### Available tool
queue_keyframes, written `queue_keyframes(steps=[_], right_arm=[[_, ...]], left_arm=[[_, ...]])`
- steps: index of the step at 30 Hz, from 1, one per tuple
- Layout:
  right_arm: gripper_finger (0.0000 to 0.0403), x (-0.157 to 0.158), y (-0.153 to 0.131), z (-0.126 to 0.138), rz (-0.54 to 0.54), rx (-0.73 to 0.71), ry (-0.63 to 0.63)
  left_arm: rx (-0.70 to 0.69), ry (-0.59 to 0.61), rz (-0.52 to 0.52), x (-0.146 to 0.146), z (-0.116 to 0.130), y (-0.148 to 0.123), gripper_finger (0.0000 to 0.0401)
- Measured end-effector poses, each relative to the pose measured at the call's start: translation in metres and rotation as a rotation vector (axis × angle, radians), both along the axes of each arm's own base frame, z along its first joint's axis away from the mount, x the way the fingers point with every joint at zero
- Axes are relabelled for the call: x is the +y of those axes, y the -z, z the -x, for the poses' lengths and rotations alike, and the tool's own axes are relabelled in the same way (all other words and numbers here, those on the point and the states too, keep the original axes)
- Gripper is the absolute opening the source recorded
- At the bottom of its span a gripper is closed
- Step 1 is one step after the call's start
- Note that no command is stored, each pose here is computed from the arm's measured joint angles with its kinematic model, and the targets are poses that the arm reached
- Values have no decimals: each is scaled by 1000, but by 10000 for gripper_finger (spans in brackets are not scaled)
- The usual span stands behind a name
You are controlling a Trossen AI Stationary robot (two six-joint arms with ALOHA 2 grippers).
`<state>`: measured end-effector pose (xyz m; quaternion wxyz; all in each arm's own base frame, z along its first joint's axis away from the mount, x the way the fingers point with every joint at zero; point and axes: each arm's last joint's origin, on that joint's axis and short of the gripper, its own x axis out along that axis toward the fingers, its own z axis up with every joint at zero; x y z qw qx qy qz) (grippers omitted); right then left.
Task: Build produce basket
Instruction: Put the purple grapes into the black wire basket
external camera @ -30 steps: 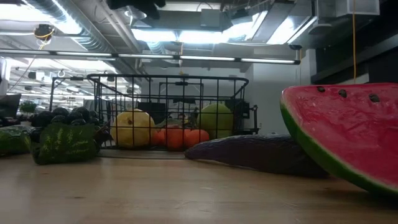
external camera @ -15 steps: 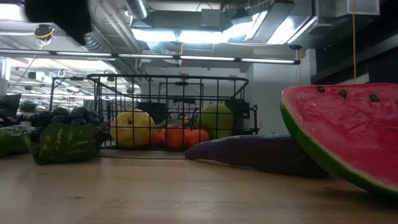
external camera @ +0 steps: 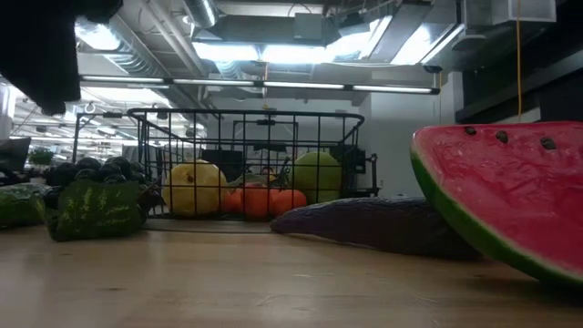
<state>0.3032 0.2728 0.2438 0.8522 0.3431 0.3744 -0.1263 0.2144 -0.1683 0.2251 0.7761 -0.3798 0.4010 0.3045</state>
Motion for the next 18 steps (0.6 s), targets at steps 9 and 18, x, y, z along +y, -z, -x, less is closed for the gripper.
queue_keyframes(steps=[9, 18], right_arm=[[220, 0, 0, 0, -1, 0, 1], [220, 0, 0, 0, -2, 1, 1]], left_arm=[[-26, -84, 53, 9, -1, 24, 181], [-57, -99, 66, 18, -8, 33, 229]])
